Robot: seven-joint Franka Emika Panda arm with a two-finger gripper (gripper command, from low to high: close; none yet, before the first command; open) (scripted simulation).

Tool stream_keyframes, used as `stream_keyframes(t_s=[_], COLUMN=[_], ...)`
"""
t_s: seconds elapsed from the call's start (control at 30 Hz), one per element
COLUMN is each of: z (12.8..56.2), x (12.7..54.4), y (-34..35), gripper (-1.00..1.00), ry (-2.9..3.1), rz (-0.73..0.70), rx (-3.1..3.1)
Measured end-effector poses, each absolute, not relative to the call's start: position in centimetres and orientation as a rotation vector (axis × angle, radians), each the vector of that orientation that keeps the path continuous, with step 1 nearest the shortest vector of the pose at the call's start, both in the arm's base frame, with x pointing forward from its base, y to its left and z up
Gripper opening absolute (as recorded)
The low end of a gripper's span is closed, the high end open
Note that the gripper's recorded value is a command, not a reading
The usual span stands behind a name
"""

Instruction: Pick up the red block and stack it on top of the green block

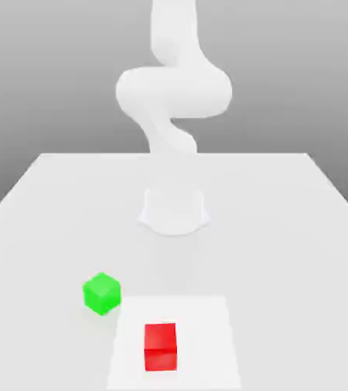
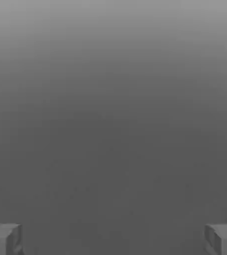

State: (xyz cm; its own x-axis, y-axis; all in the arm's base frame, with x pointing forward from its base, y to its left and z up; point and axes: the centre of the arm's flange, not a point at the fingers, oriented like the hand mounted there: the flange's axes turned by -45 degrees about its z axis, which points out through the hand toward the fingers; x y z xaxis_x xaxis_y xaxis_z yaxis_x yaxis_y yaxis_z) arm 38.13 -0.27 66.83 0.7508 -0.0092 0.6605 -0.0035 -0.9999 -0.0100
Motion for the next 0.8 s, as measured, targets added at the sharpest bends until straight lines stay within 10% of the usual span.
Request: stream_keyframes(t_s=[0.37, 0.8], z=[45.2, 20.3], x=[47.2, 44.7], y=[-1.2, -2.1], gripper=[0.0, 0.0], ry=[-0.036, -0.081], rz=[-0.586, -0.015], rx=[-3.074, -3.141])
